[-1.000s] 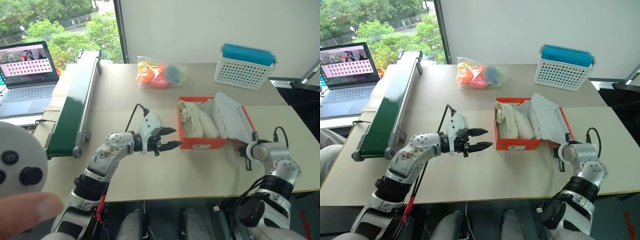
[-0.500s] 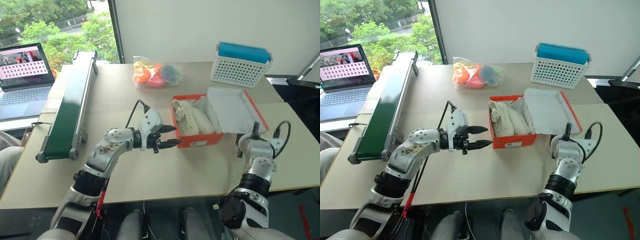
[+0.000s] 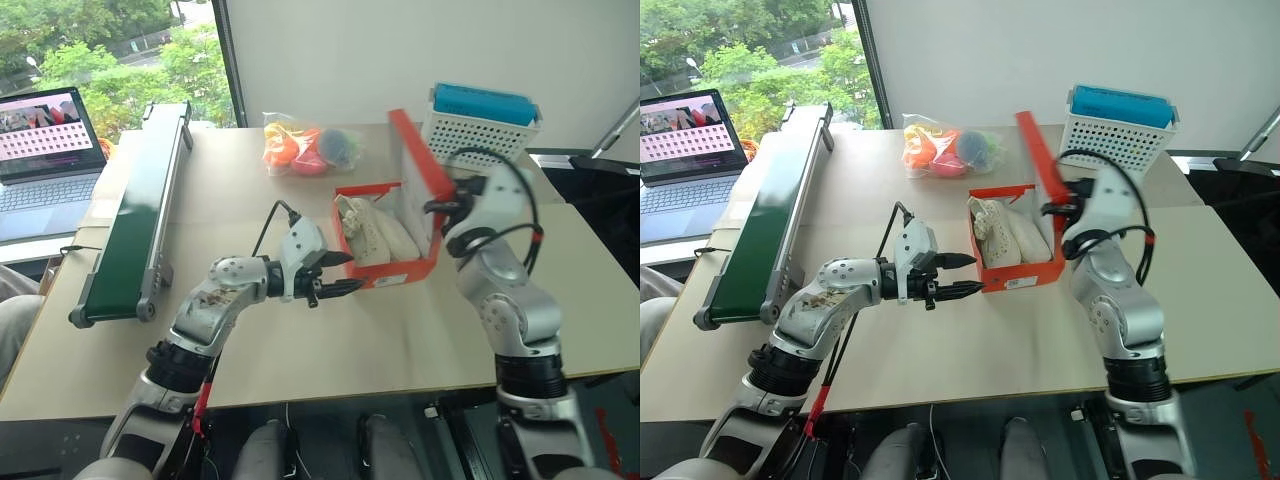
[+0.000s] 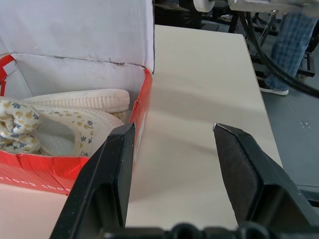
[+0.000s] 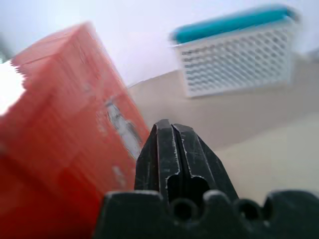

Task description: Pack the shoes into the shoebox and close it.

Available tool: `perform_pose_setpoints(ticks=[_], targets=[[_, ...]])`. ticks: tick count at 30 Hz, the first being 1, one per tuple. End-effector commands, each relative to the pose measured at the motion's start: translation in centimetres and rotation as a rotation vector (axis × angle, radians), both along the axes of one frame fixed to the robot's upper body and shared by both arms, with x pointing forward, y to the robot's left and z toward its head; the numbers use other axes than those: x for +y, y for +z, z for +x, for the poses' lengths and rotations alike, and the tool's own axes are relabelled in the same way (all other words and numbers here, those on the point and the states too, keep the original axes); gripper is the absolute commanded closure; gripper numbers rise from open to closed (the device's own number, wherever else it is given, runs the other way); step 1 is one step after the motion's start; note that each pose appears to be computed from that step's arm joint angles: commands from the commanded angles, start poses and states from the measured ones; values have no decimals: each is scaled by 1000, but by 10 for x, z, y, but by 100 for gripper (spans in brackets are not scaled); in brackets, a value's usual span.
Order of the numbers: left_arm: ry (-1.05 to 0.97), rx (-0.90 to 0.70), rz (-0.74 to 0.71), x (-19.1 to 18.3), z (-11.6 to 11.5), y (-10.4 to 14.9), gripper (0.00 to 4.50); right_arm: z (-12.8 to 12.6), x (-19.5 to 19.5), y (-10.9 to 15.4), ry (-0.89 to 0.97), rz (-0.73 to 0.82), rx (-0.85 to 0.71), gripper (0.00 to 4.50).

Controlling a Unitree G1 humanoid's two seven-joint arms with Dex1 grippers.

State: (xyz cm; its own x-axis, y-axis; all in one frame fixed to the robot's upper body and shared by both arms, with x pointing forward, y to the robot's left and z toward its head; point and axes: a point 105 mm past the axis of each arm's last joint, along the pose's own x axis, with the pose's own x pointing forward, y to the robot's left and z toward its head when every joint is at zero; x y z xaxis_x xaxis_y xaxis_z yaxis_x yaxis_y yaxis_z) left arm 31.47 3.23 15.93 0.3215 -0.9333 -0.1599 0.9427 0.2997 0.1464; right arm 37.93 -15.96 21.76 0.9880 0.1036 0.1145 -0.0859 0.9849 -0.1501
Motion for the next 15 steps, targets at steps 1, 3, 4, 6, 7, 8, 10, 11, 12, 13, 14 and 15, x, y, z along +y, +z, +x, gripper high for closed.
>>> perform_pose_setpoints(ticks=[1,3,4,6,7,8,10,11,12,13,14,15], targets=[[-20,-41,-29,-5,-5,13,186,-13,54,4,263,-303,8,448],[-15,-43,-34,-5,-5,15,186,-29,91,-9,486,-477,53,448],[-13,-44,-35,-5,-5,15,186,-34,98,-13,537,-519,69,448],[-4,-45,-37,-4,-5,16,186,-36,103,-23,591,-625,108,448],[2,-46,-37,-4,-5,16,186,-36,104,-25,612,-647,122,448],[5,-46,-37,-4,-4,16,186,-35,104,-25,626,-657,130,448],[12,-47,-40,-3,-4,16,186,-33,106,-21,645,-638,131,448],[20,-48,-42,-2,-3,17,186,-26,105,-13,638,-616,126,448],[26,-48,-44,-2,-3,17,186,-19,102,-6,621,-591,123,448],[29,-49,-45,-1,-3,17,186,-10,97,1,592,-565,124,448],[33,-48,-46,-1,-3,16,186,1,90,8,548,-533,127,448],[36,-48,-47,-1,-4,16,186,12,81,15,504,-495,131,448]])
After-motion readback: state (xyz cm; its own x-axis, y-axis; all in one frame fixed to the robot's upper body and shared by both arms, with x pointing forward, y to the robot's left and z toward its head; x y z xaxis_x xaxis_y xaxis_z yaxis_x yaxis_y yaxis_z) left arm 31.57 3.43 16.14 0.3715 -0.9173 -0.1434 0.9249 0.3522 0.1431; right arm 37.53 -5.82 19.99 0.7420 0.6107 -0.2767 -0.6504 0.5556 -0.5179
